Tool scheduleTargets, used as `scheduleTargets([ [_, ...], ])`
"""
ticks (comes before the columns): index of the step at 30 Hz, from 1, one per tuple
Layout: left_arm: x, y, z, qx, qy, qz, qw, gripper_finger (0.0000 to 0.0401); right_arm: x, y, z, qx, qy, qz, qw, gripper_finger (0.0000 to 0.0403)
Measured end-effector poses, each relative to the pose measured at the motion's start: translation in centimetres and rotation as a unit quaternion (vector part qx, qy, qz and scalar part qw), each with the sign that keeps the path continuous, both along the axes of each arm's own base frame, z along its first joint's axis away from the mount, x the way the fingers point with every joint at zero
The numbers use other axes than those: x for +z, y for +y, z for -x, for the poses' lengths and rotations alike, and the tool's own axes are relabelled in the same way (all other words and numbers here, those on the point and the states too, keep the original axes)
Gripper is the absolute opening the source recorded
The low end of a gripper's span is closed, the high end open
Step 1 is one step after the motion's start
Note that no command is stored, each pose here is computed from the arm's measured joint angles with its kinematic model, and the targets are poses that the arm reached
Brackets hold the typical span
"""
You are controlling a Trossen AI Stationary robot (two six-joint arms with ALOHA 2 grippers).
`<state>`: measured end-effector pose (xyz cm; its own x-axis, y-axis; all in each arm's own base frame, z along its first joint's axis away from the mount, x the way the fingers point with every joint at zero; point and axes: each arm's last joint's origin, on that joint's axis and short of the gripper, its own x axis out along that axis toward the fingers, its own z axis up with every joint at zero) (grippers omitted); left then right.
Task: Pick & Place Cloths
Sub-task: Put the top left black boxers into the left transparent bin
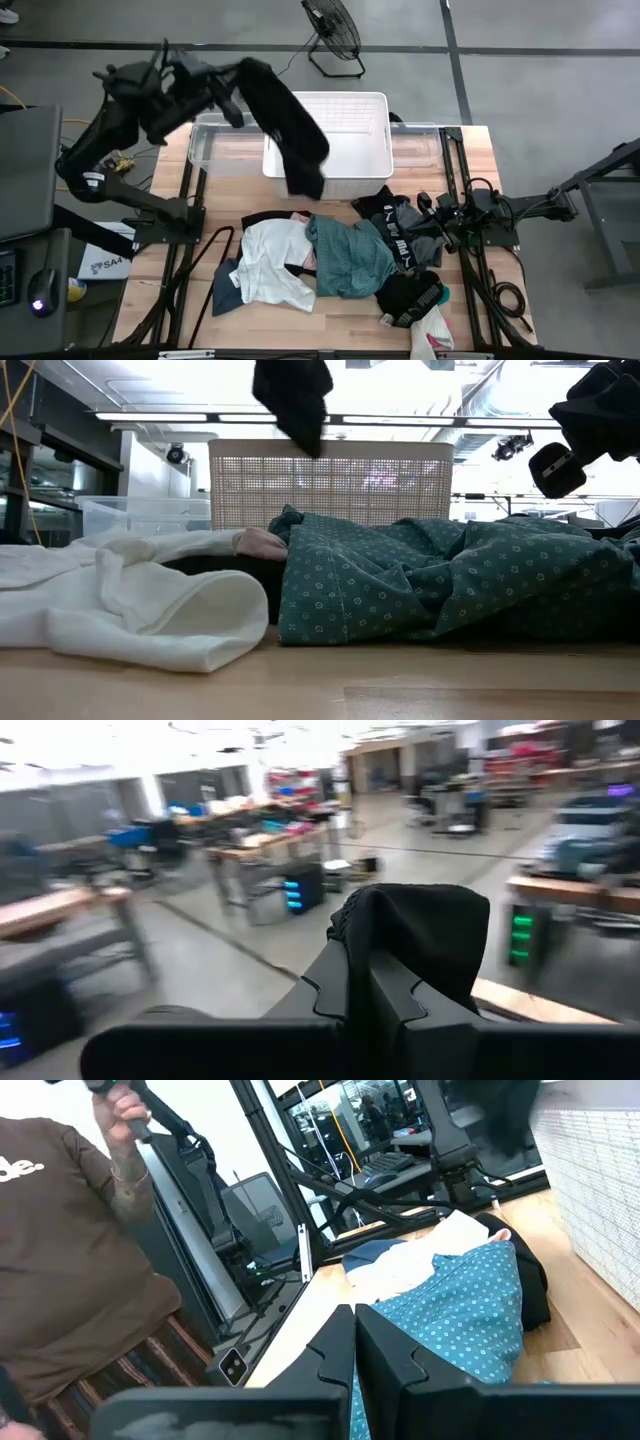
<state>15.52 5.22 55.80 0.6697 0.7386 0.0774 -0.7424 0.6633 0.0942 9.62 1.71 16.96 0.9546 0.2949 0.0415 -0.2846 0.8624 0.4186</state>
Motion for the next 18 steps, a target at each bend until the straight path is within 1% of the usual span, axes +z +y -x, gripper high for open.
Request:
scheduleTargets([
  [6,0.4,2.2,1.6,0.086,0.023,-0.031,0.996,0.0002,0.0,0.0,0.0,0.0,0.0,0.0,1.0,0.0004],
  [10,0.3,3.0,2.9,0.141,0.052,-0.03,0.988,0.0002,0.0,0.0,0.0,0.0,0.0,0.0,1.0,0.0004],
  [12,-0.2,3.4,3.3,0.158,0.076,-0.014,0.984,0.0002,0.0,0.0,0.0,0.0,0.0,0.0,1.0,0.0004],
  [14,-1.0,3.8,3.5,0.17,0.1,0.014,0.98,0.0002,0.0,0.0,0.0,0.0,0.0,0.0,1.0,0.0004],
  [18,-3.1,4.3,3.7,0.168,0.15,0.078,0.971,0.0002,0.0,0.0,0.0,0.0,0.0,0.0,1.0,0.0004],
])
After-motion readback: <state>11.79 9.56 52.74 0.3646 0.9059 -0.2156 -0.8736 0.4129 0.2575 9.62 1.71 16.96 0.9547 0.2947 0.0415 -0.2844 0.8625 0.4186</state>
